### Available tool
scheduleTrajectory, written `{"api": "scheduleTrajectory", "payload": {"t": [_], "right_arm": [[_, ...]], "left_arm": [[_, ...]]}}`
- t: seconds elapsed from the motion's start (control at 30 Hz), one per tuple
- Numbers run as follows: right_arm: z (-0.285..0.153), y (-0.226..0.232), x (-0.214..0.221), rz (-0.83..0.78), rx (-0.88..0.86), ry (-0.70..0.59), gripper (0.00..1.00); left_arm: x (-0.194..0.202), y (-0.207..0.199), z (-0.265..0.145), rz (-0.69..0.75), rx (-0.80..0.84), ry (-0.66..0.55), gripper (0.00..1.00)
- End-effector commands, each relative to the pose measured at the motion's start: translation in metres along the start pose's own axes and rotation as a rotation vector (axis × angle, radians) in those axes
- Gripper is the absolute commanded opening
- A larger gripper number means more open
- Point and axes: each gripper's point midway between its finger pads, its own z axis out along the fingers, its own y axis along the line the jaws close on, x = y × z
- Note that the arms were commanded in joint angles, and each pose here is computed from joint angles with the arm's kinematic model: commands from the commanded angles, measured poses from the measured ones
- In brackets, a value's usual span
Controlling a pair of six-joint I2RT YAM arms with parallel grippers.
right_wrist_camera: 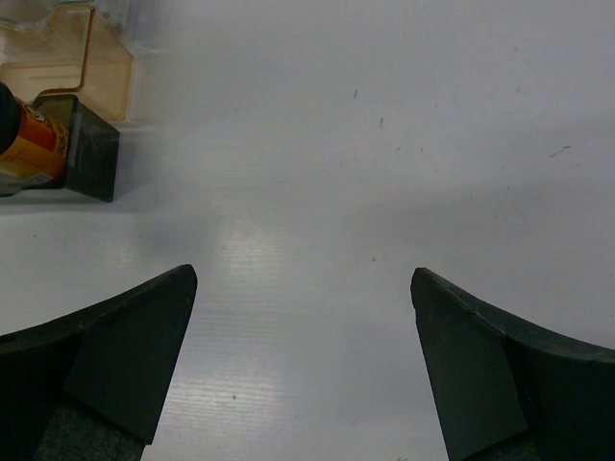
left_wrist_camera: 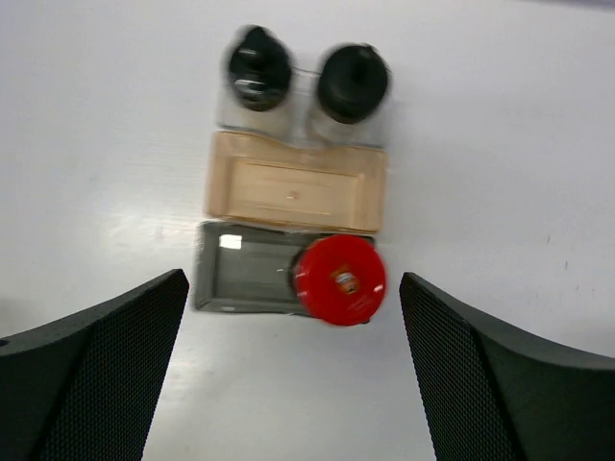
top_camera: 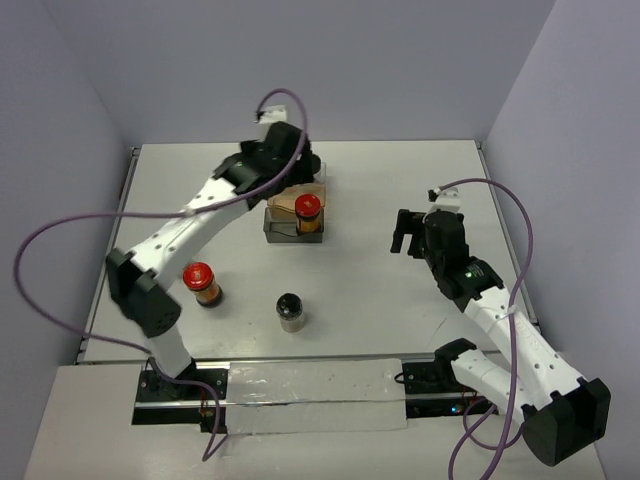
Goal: Organize the condiment bottles
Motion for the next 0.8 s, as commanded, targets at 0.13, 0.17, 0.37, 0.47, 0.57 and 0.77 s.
{"api": "scheduleTrajectory", "payload": {"t": [0.13, 0.17, 0.37, 0.47, 0.57, 0.77], "right_arm": [[0.007, 0.008, -0.006, 0.01, -0.028, -0.037, 1.0], [0.009, 0.01, -0.007, 0.01, -0.032, -0.036, 1.0], [0.011, 0.019, -0.01, 0.014, -0.077, -0.039, 1.0], [0.009, 0.018, -0.011, 0.014, -0.073, -0.041, 1.0], [0.006, 0.017, -0.012, 0.016, -0.07, -0.046, 1.0], [0.001, 0.015, -0.014, 0.018, -0.069, -0.055, 1.0]], "left_arm": [[0.044, 0.173, -0.084, -0.269, -0.385, 0.029, 0.94], [0.057, 0.182, -0.091, -0.304, -0.4, 0.045, 0.93], [0.11, 0.211, -0.108, -0.421, -0.48, 0.103, 0.9], [0.133, 0.221, -0.104, -0.426, -0.535, 0.149, 0.89], [0.146, 0.22, -0.099, -0.457, -0.524, 0.165, 0.92], [0.174, 0.216, -0.088, -0.463, -0.513, 0.224, 0.93]]}}
